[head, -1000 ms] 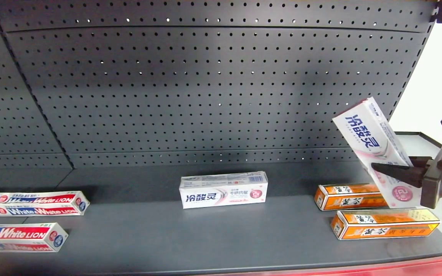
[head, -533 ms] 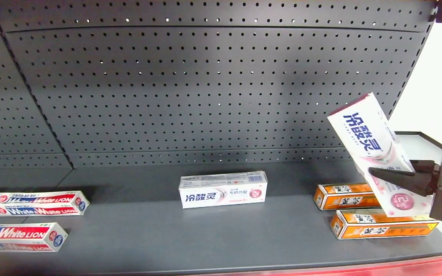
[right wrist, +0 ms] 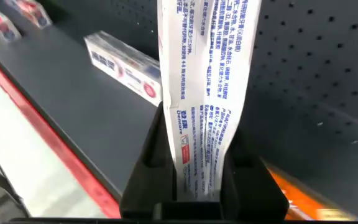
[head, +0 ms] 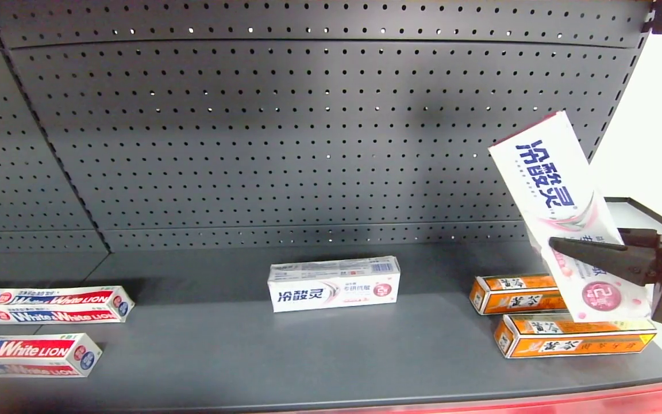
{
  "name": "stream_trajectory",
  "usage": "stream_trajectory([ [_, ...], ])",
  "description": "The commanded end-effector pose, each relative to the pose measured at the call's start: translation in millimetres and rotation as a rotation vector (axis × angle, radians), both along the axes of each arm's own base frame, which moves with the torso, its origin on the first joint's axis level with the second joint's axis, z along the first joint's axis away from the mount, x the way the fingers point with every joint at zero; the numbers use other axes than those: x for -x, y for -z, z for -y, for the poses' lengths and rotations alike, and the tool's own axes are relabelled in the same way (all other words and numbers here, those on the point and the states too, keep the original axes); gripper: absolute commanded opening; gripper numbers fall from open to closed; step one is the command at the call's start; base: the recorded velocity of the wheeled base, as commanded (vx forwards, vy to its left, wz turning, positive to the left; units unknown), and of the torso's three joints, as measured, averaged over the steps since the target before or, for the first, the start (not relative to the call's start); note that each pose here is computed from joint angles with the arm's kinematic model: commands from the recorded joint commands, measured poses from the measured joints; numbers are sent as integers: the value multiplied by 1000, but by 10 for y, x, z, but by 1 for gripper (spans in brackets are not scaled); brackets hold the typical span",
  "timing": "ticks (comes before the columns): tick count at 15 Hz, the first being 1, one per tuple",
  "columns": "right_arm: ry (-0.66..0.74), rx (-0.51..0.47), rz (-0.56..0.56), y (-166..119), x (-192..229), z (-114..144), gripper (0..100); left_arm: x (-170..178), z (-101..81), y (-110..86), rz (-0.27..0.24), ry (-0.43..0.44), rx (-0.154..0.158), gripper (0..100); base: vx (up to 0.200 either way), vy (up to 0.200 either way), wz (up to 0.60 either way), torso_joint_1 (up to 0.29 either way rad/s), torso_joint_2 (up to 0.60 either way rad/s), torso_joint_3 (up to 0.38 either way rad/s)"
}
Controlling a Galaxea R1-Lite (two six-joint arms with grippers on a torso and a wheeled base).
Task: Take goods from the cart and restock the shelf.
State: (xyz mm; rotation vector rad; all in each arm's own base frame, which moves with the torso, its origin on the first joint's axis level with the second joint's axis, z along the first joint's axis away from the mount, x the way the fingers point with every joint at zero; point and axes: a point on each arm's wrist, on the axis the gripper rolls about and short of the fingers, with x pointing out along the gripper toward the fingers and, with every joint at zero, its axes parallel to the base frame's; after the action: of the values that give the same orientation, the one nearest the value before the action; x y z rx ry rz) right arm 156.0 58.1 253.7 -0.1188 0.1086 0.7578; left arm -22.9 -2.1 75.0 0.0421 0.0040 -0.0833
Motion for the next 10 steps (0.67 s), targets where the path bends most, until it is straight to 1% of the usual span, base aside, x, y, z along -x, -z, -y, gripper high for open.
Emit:
stream_trajectory([
  [1,16,-35,-50,0,70,-208,0,1,1,-3,2,6,-10,100,0,0,0,0,0,0],
  [2,55,-19,-68,50,54,-245,0,0,1,2,1,7,-13,100,0,0,0,0,0,0],
  [4,38,3,-81,95,67,-334,0,1,1,-3,1,3,-4,100,0,0,0,0,0,0],
  [5,55,43,-106,139,56,-470,0,2,1,-4,0,6,-4,100,0,0,0,0,0,0],
  [6,46,50,-112,152,50,-523,0,2,0,-4,0,4,-1,100,0,0,0,0,0,0],
  [8,31,54,-109,133,11,-586,0,4,1,-13,6,4,-7,100,0,0,0,0,0,0],
  [9,37,44,-96,65,-34,-611,0,69,8,-199,63,39,-38,100,0,0,0,0,0,0],
  [10,38,33,-82,3,-52,-621,0,59,8,-355,4,97,-55,100,0,0,0,0,0,0],
])
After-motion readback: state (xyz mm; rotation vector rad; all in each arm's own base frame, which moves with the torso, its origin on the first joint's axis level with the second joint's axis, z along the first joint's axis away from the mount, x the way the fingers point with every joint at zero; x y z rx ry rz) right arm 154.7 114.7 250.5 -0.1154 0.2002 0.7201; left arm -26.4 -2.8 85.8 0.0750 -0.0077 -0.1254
